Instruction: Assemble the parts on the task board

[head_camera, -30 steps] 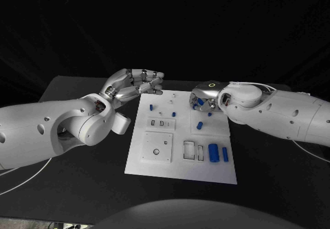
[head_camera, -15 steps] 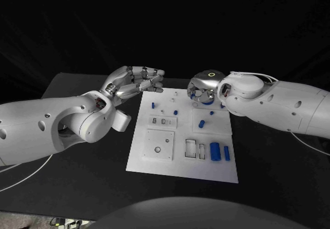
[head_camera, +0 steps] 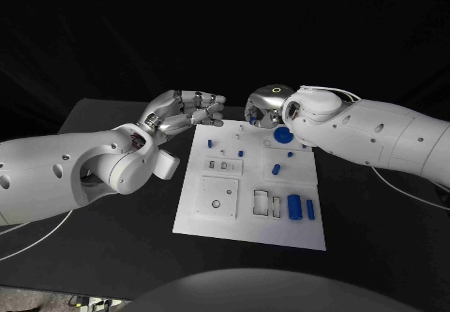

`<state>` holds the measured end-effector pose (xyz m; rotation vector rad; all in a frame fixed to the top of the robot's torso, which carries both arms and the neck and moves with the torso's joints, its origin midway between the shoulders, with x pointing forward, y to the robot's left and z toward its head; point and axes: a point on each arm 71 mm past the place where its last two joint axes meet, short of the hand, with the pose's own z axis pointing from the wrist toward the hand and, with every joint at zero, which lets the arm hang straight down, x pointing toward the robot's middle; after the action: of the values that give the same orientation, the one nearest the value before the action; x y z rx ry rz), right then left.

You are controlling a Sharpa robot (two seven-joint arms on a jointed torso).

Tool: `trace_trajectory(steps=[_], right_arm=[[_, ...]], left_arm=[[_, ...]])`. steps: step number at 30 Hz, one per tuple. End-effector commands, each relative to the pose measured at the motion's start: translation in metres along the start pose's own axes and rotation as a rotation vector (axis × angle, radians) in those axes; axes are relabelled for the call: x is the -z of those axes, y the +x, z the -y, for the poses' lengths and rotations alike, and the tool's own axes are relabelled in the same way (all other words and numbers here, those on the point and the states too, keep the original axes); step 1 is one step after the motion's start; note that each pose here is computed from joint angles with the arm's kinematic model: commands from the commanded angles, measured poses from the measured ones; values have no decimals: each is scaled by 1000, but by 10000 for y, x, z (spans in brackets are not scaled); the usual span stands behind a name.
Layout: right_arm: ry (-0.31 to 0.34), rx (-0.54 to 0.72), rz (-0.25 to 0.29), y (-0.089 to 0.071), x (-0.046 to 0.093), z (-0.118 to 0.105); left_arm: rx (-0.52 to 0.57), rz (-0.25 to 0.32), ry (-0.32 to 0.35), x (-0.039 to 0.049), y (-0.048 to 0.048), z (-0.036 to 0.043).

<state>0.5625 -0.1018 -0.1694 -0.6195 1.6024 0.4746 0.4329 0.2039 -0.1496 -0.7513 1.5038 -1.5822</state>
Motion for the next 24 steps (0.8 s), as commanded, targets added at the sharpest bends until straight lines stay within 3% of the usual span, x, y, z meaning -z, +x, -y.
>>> trace_trajectory(steps=[1, 12, 24], right_arm=[[2, -13, -17, -2, -49, 5], [32, -44, -14, 8, -228, -1], [30, -55, -44, 41, -309, -84]], left_arm=[[7, -5, 8, 0, 14, 13], [4, 5, 8, 19, -7, 17], [3, 5, 7, 14, -7, 15]])
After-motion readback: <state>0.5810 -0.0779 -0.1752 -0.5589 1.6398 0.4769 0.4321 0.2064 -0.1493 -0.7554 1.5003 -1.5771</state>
